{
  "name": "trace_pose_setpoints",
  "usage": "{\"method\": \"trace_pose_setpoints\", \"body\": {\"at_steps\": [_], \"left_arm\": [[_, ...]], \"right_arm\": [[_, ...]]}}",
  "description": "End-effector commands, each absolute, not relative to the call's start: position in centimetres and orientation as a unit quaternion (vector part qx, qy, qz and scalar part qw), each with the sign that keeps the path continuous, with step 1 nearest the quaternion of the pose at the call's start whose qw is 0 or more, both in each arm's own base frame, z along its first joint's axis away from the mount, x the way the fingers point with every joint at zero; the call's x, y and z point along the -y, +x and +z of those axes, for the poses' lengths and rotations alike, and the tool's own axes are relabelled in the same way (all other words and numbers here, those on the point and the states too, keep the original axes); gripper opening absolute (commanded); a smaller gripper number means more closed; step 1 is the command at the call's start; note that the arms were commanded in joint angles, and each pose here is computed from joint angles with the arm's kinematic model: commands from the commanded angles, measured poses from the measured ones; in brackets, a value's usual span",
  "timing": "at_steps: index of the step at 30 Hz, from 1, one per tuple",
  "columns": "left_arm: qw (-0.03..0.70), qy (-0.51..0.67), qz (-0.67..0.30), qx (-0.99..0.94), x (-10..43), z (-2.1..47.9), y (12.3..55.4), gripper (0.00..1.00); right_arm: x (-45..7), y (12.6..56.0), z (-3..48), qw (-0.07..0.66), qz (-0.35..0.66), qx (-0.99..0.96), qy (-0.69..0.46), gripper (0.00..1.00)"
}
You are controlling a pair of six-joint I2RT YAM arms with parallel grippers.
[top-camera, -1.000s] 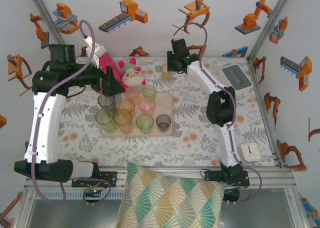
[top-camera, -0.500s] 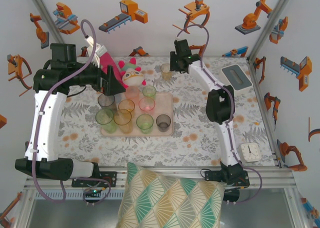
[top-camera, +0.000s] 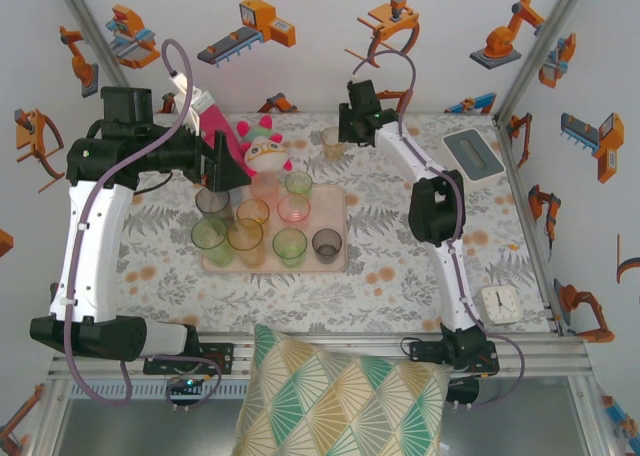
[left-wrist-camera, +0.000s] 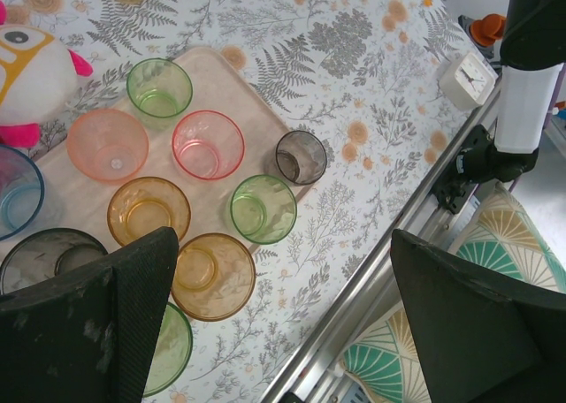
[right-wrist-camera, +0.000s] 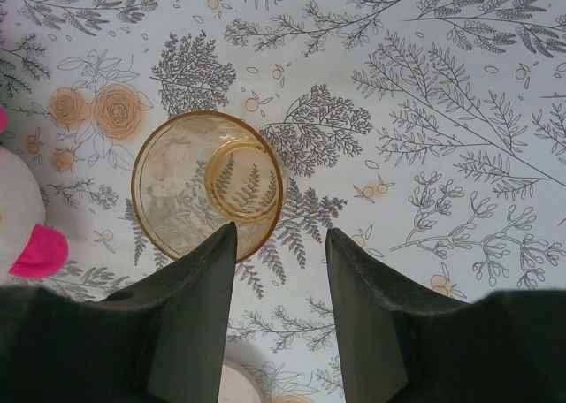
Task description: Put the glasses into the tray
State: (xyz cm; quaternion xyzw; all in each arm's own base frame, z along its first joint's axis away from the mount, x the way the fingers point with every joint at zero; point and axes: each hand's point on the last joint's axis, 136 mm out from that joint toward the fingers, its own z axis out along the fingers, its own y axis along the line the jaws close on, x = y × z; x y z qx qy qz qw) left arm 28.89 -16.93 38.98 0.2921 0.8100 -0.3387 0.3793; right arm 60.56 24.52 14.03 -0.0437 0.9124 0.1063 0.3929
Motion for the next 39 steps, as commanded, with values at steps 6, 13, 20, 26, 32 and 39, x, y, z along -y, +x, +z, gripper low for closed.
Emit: {"method": "trace_pose_setpoints", "body": {"at_steps": [6, 13, 20, 26, 32, 39], "left_arm": [[0.384, 0.301, -0.35, -0.8, 17.1, 40.0, 28.3, 0.97], [0.384, 0.301, -0.351, -0.799, 17.1, 40.0, 28.3, 0.97], [0.385, 0.301, -0.35, -0.799, 17.1, 40.1, 28.3, 0.97], [0.385, 0.301, -0.35, -0.799, 17.1, 40.1, 28.3, 0.97], [0.385, 0.301, -0.351, -0.799, 17.1, 40.1, 28.3, 0.97], [0.388, 0.301, -0.35, -0.798, 17.1, 40.3, 28.3, 0.97]], "right_arm": [[-24.1, 61.2, 13.5, 0.389, 0.115, -0.914, -0.031, 0.42], [-23.8, 61.2, 12.7, 0.377, 0.127, -0.917, -0.022, 0.4], [-23.6, 61.0, 11.9, 0.362, 0.13, -0.923, -0.021, 0.4], [-23.7, 60.7, 11.4, 0.351, 0.133, -0.926, -0.023, 0.39], [-23.7, 60.5, 11.1, 0.343, 0.132, -0.93, -0.023, 0.39], [-23.7, 60.6, 10.8, 0.341, 0.132, -0.93, -0.021, 0.35]]}}
